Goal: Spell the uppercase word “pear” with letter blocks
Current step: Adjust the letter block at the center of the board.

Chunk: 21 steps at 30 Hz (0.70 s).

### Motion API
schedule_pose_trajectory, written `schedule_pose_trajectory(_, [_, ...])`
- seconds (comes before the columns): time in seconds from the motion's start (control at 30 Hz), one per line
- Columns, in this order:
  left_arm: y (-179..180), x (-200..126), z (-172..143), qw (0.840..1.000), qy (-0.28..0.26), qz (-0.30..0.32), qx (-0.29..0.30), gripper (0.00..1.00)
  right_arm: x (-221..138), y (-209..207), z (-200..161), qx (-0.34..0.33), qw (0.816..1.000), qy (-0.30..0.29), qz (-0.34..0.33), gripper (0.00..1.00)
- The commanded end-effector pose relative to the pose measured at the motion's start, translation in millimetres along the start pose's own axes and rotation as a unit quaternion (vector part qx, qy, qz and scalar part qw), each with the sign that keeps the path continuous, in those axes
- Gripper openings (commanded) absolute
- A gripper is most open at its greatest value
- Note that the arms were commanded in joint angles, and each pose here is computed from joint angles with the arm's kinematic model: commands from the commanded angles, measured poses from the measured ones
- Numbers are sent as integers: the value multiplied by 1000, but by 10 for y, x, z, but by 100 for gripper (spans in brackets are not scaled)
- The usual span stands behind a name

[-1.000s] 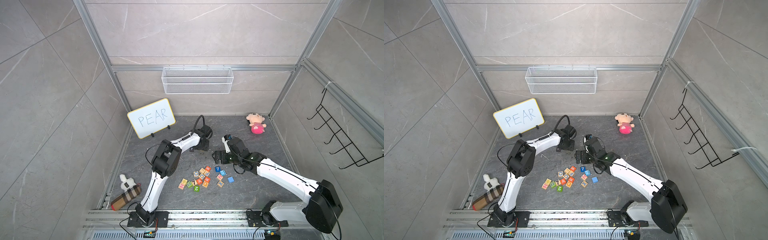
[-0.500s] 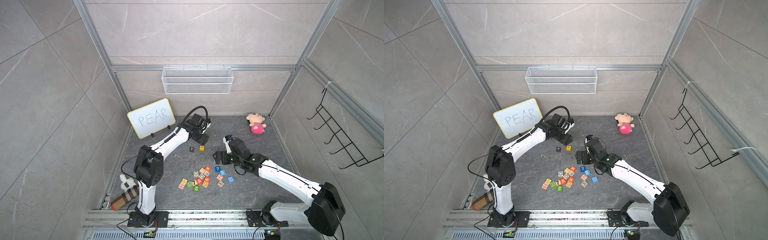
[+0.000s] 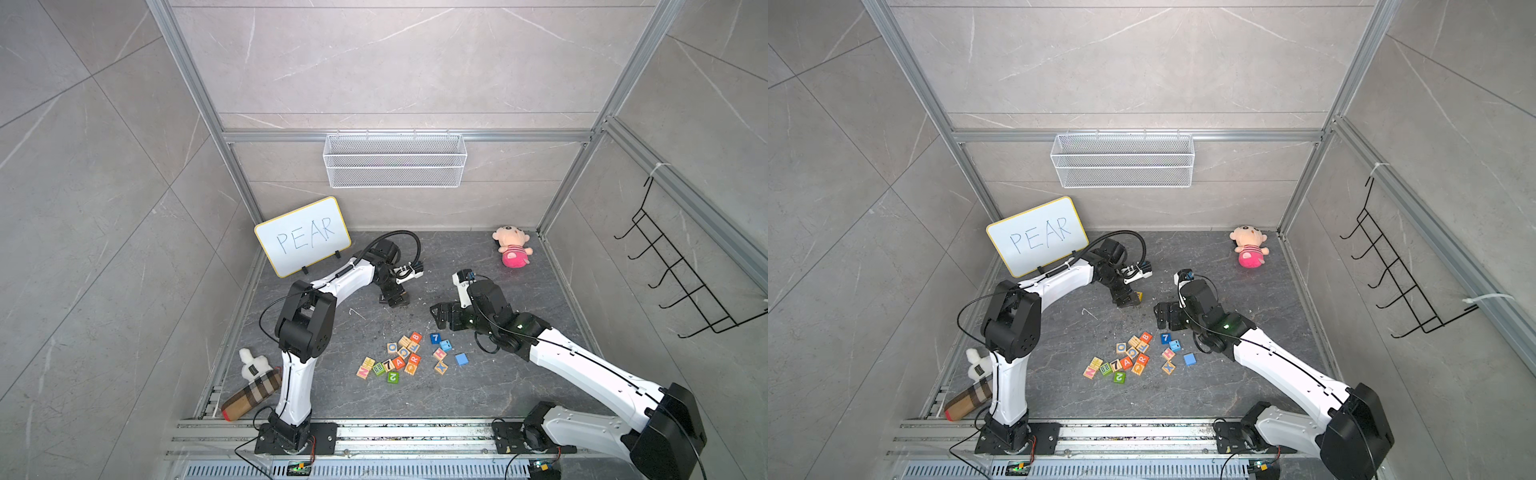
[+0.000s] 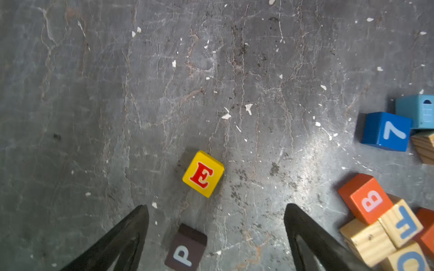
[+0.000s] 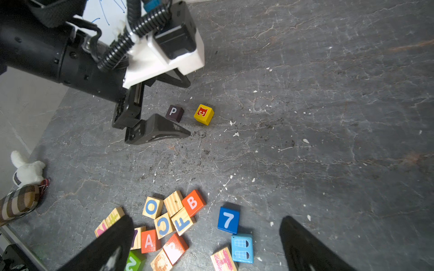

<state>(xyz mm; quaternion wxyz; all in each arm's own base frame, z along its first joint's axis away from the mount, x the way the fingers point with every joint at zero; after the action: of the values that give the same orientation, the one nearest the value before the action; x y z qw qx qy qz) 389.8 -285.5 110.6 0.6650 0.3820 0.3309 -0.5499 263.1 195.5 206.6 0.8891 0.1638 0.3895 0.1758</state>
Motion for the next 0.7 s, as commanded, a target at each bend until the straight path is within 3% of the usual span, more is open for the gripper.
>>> schedule_pose_trajectory(0.0, [6, 70, 40, 999, -11, -15, 49, 91, 1, -40, -59, -2, 1000, 8, -1, 99])
schedule_pose_trajectory(0.43, [59, 367, -96, 996, 15, -28, 88, 85, 14, -38, -116, -1, 1000, 17, 8, 99])
schedule_pose_trajectory(0.67, [62, 468, -107, 995, 13, -41, 88, 77, -16, -32, -107, -2, 1000, 16, 9, 99])
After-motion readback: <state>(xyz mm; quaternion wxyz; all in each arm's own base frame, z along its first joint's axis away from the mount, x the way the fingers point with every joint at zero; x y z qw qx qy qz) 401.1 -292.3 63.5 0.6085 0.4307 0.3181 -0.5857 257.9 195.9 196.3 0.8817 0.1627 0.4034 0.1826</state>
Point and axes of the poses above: each gripper's point midway between its finger pads, its own x axis out along the fingers, its own y axis along the line the jaws close on, z = x × y, the point moved 4 cm from there along -x, back along the fingers, and after that the axes turned 11 degrees about x, right-handed, at the moved point
